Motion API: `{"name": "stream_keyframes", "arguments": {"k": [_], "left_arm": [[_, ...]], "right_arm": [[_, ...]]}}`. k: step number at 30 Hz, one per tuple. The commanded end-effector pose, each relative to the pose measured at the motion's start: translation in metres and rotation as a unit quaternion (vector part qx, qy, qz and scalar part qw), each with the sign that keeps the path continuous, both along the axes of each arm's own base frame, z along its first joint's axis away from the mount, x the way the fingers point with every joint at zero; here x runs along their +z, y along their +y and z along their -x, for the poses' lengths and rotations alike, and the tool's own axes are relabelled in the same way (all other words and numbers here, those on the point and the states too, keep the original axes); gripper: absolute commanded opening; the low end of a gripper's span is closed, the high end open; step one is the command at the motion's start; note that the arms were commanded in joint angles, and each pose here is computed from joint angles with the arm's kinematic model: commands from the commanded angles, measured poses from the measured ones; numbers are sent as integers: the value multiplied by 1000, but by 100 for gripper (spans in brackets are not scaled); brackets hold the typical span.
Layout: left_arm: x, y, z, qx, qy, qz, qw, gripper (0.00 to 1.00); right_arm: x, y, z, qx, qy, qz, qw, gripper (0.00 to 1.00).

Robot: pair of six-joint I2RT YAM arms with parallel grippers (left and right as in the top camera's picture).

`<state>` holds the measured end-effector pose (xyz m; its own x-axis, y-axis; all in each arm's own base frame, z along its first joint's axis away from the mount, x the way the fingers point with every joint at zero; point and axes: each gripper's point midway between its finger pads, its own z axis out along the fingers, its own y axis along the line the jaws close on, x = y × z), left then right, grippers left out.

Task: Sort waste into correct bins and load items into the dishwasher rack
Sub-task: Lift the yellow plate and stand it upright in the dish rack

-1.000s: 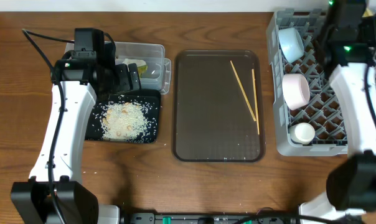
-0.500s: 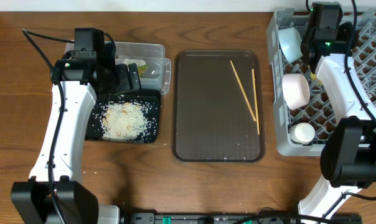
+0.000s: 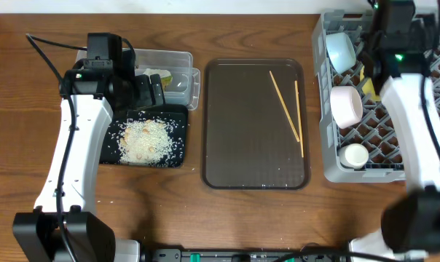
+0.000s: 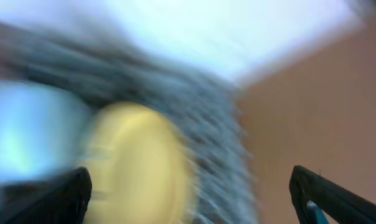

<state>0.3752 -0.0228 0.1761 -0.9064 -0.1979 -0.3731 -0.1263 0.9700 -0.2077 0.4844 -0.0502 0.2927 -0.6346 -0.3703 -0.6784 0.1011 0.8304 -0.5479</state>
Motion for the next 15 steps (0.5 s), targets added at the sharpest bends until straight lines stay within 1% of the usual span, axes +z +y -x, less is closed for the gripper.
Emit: {"name": "stream_keyframes", "arguments": {"k": [1, 3, 4, 7, 8, 10, 11, 13, 15], "left_arm": [[5, 3, -2, 1, -6, -5, 1000, 95], [5, 3, -2, 1, -6, -5, 1000, 95], [5, 3, -2, 1, -6, -5, 1000, 95], [5, 3, -2, 1, -6, -5, 1000, 95], [5, 3, -2, 1, -6, -5, 1000, 95], [5, 3, -2, 1, -6, -5, 1000, 95], [5, 3, -2, 1, -7, -5, 1000, 95], [5, 3, -2, 1, -6, -5, 1000, 95], [5, 3, -2, 1, -6, -5, 1000, 95]], "right_arm": [[26, 147, 16, 294, -14, -212, 932, 99], [33, 181, 27, 339, -10, -288, 896, 99], [29, 189, 27, 335, -3, -316, 887, 99], [-4, 202, 20, 311, 39, -347, 884, 99], [-23, 207, 20, 306, 66, -350, 883, 96], [-59, 215, 24, 294, 121, -353, 880, 97], [-73, 218, 26, 287, 142, -350, 880, 95], [-106, 219, 28, 264, 184, -333, 886, 83], [-132, 218, 29, 242, 213, -312, 894, 73]]}}
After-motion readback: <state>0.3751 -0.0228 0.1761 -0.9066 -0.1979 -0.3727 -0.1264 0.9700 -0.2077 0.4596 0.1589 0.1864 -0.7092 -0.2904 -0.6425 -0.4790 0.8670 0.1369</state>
